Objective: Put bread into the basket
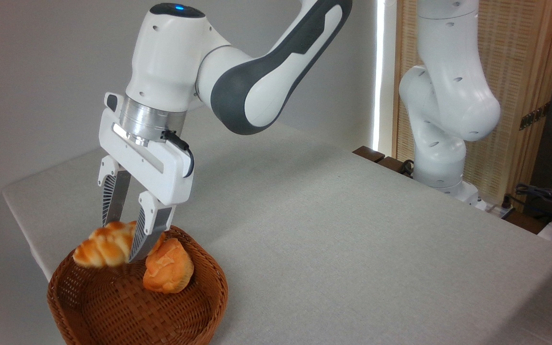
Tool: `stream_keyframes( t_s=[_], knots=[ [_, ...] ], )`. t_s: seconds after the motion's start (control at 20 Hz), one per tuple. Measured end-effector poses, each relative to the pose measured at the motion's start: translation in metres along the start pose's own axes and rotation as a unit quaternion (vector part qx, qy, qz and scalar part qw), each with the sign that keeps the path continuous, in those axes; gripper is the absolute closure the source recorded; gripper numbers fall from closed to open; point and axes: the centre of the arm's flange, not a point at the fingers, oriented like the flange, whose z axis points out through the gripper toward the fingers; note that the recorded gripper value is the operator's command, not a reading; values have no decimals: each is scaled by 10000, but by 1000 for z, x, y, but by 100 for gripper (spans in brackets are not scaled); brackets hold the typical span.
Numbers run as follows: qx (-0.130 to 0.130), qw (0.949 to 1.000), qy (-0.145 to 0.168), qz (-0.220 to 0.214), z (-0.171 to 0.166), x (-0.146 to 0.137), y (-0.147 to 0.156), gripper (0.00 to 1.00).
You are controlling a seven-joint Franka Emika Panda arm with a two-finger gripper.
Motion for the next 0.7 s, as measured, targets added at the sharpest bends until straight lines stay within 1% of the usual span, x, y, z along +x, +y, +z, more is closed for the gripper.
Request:
stream_keyframes(
  t_s=[0.4,0.55,0.6,0.7],
  knots=[
    [1,10000,-15,-14,2,0,-1,0],
    [38,9999,7,-121,-1,0,-6,0],
    [38,9999,-17,-149,-3,-1,-10,0],
    [-45,9997,-172,-154,-6,-2,-13,0]
  ],
)
